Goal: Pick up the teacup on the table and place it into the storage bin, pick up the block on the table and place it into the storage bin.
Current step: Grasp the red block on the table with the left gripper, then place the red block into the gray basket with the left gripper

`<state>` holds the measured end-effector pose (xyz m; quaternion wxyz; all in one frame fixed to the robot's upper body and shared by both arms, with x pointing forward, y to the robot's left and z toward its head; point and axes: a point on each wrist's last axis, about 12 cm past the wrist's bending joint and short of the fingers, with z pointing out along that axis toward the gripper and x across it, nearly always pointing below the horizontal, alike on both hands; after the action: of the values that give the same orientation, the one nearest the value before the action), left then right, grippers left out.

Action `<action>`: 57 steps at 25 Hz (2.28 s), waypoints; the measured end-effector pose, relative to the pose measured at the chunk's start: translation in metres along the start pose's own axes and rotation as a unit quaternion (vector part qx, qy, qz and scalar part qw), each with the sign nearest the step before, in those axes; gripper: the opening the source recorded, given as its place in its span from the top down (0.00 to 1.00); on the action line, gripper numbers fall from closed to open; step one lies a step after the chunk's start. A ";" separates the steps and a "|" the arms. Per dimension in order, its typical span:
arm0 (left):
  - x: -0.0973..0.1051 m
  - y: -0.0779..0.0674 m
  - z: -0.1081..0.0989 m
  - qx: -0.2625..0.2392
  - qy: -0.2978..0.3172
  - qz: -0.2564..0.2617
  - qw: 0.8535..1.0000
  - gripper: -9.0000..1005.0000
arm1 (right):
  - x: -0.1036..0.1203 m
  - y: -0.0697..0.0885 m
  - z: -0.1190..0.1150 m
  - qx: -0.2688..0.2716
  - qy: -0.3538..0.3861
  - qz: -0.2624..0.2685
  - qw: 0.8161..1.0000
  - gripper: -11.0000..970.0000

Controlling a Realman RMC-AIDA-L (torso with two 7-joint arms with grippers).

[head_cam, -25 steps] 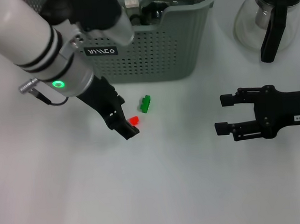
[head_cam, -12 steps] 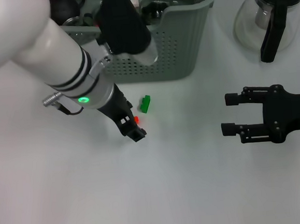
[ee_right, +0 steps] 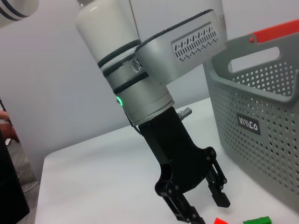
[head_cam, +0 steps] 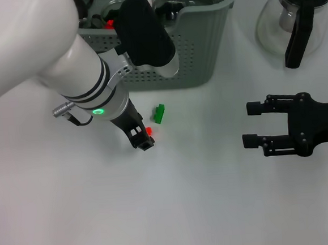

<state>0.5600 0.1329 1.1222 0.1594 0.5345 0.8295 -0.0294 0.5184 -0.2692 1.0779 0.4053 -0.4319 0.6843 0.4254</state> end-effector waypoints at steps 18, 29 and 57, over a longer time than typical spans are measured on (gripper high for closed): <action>-0.009 -0.004 0.007 -0.011 0.016 0.015 1.000 0.51 | 0.004 0.002 -0.002 0.003 0.001 0.007 1.000 0.19; -0.012 -0.001 0.016 -0.010 0.029 0.014 0.999 0.62 | 0.005 0.002 -0.003 0.004 0.000 0.011 1.000 0.19; 0.001 0.017 -0.002 0.017 0.022 -0.043 0.999 0.87 | 0.004 0.002 -0.003 0.005 0.001 0.017 1.000 0.19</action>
<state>0.5739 0.1412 1.1263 0.1301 0.5018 0.8543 -0.0386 0.5150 -0.2729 1.0752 0.3993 -0.4185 0.6939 0.4289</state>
